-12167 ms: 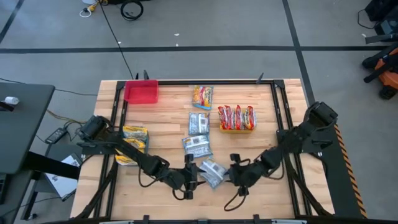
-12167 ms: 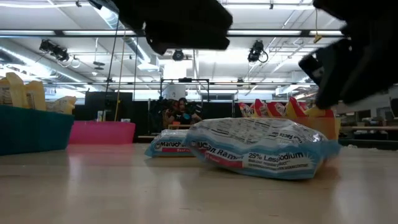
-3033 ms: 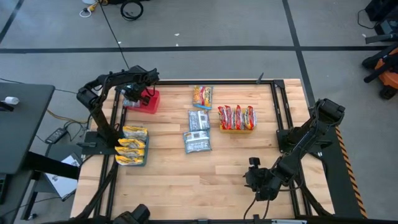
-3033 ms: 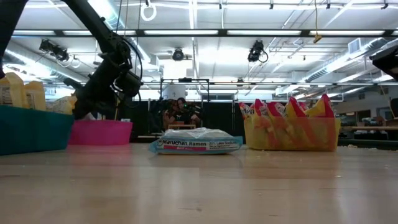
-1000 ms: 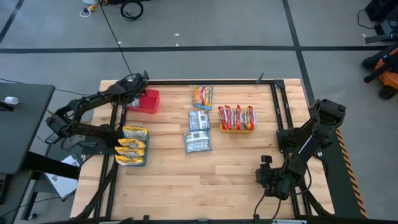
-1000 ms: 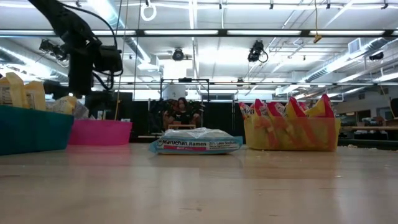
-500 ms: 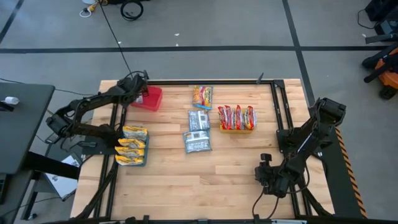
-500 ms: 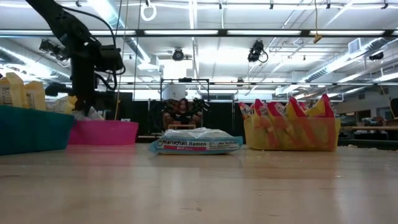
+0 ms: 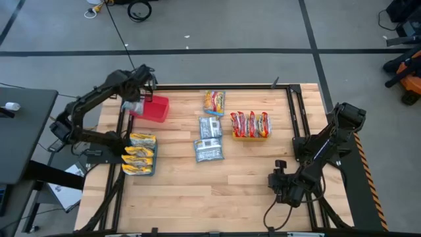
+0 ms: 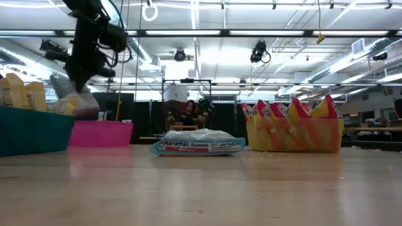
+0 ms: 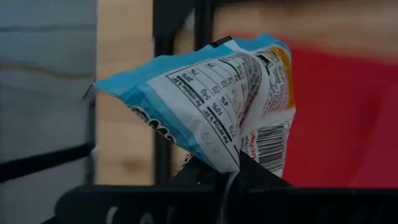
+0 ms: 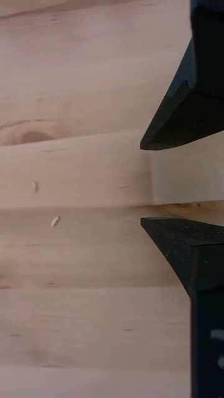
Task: Sort Maruchan noodles
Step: Put the blue noodle pack into the red bin
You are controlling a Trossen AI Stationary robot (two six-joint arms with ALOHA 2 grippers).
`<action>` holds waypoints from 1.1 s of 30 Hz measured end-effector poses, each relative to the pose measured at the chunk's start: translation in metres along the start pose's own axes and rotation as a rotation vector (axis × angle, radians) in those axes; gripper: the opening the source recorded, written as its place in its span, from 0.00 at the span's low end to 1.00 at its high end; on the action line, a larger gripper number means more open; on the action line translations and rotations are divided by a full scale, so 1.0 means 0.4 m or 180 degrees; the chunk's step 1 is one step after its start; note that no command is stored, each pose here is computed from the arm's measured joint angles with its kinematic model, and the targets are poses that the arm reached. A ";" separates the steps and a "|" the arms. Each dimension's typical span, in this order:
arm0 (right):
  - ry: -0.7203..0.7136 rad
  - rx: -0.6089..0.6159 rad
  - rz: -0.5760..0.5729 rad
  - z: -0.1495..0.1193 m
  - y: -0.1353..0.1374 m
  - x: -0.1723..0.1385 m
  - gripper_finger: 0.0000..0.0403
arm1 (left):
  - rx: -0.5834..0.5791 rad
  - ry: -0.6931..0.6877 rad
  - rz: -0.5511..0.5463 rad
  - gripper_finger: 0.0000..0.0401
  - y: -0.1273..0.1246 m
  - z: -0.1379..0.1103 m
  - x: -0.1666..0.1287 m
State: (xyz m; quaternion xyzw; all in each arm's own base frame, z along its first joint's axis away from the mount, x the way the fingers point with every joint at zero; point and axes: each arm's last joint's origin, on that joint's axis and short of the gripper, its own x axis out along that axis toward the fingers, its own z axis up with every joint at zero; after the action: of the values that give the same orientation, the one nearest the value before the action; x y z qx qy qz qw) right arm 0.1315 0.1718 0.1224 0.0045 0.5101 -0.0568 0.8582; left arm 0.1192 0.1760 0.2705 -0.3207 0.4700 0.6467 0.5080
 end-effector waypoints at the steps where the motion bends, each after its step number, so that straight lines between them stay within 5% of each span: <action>1: -0.0023 -0.0002 -0.0005 0.002 0.000 0.001 0.48 | 0.0100 0.0121 0.0063 0.01 -0.002 -0.001 0.007; 10: -0.0070 0.0000 0.0051 0.009 0.003 0.002 0.48 | 0.0354 0.0559 0.0979 0.01 -0.048 -0.006 0.084; 18: -0.0032 0.0026 0.0081 0.010 0.003 0.003 0.48 | 0.0241 0.0632 0.0489 0.02 -0.066 0.021 0.039; 24: -0.0060 0.0109 0.0082 0.026 -0.002 0.011 0.48 | 0.0259 0.0190 0.0076 0.01 -0.122 0.082 0.066; 33: 0.0040 0.0273 0.0256 0.027 0.006 0.010 0.48 | 0.0915 0.0897 0.0759 0.01 -0.169 0.068 0.194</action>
State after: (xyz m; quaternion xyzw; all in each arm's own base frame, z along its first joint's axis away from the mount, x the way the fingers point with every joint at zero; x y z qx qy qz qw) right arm 0.1432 0.1731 0.1239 0.0622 0.5120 -0.0441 0.8556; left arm 0.1640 0.2319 0.1920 -0.2744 0.6580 0.5774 0.3979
